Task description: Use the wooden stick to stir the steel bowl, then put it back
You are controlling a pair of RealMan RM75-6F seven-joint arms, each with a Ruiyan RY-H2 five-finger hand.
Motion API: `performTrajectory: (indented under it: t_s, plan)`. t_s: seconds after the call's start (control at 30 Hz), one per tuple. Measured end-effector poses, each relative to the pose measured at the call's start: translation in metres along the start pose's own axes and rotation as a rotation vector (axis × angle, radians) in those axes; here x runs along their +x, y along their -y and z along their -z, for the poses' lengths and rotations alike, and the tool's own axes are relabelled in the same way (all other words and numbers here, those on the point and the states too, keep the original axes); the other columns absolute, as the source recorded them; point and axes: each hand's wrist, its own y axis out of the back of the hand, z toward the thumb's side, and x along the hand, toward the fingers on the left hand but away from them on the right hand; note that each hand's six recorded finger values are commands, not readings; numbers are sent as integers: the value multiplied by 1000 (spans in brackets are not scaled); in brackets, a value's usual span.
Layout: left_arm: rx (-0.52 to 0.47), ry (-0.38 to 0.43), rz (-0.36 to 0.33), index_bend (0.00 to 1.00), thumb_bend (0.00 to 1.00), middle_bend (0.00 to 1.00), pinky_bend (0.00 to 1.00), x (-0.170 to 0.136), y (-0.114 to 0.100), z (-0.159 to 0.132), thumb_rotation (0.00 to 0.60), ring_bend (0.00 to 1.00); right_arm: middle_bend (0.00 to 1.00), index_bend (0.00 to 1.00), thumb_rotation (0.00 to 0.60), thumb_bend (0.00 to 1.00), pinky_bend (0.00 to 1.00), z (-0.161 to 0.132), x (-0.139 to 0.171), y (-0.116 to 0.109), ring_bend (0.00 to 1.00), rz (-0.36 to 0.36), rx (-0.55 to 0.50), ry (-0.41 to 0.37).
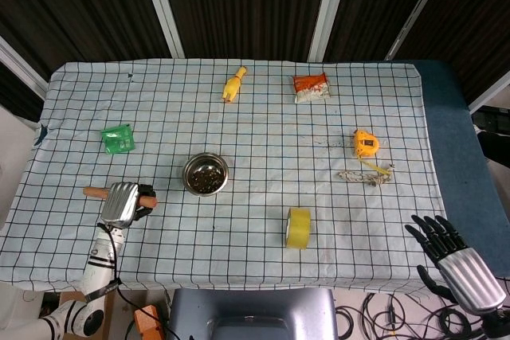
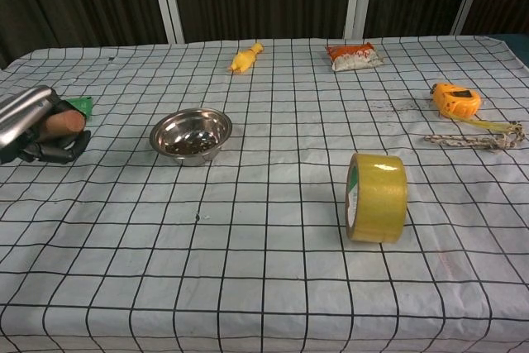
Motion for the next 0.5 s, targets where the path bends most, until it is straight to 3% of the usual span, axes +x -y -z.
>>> performTrajectory:
  t_s: [0.13, 0.33, 0.5]
  plan:
    - [-20, -20, 86, 441, 815, 534, 653, -4, 25, 2, 600, 380, 0, 0, 600, 429, 54, 1, 0, 0, 0, -1, 1, 3]
    - [8, -41, 120, 284, 799, 404, 455, -8, 43, 6, 600, 267, 0, 0, 600, 428, 54, 1, 1, -1, 0, 2, -2, 6]
    - [7, -40, 145, 145, 673, 269, 362, -11, 51, 4, 600, 167, 0, 0, 600, 428, 54, 2, 0, 0, 0, -7, 3, 8]
